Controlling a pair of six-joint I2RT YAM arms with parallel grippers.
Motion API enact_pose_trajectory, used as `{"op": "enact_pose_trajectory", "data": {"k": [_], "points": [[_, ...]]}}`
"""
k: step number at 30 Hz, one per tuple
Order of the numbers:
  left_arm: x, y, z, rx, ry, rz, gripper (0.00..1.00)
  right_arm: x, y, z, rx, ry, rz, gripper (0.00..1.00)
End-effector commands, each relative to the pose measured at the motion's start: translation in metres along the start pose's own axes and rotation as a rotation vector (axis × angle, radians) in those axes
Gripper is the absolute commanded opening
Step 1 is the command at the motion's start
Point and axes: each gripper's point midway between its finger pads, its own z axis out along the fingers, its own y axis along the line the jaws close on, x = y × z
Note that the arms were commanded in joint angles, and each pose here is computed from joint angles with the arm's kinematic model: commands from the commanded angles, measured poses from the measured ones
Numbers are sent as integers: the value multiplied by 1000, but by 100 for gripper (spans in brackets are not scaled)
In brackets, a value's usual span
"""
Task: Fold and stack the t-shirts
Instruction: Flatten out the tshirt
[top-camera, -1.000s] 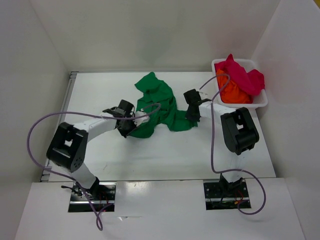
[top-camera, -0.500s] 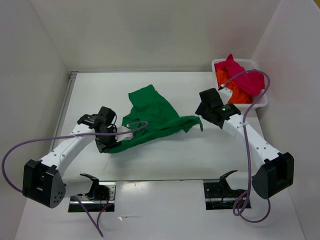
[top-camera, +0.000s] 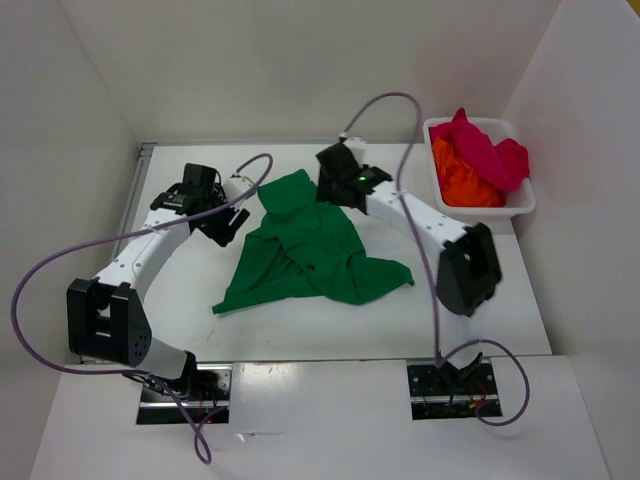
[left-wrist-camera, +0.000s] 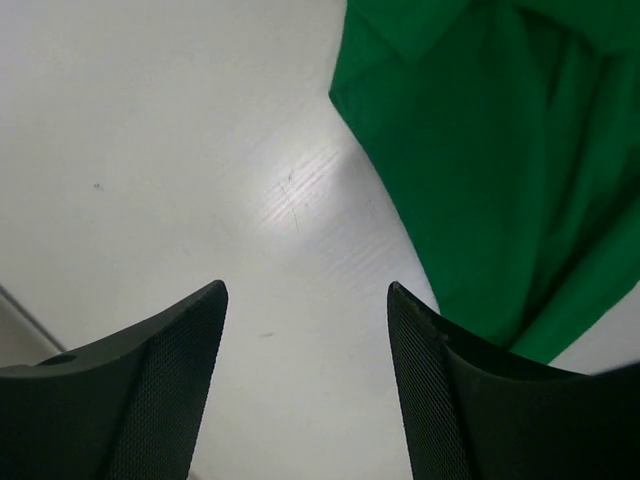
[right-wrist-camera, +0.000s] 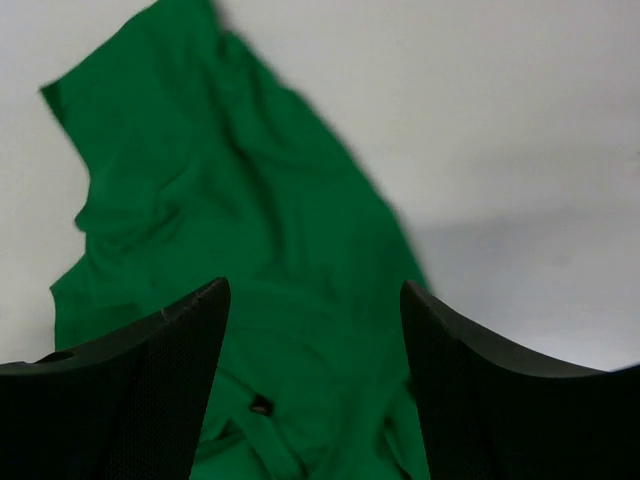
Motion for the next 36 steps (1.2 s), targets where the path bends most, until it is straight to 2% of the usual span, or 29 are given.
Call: {"op": "enact_pose_trajectory", "data": {"k": [1, 5, 10, 13, 17, 22, 36], "points": [[-31, 8, -2, 13, -132, -205, 73, 42, 81, 46, -142, 73, -196, 74], [-12, 22, -6, 1, -121, -310, 73, 80, 129, 56, -238, 136, -297, 74], [29, 40, -7, -58, -63, -449, 73, 106, 148, 58, -278, 137, -415, 74], [36, 39, -3, -57, -51, -478, 73, 130, 156, 61, -279, 153, -476, 74], [37, 36, -4, -44, -61, -485, 73, 139, 151, 69, -228, 168, -505, 71], [36, 37, -7, -48, -68, -474, 75, 136, 141, 76, -160, 142, -505, 62], [28, 40, -11, -41, -95, -450, 75, 146, 144, 73, -172, 167, -524, 60]]}}
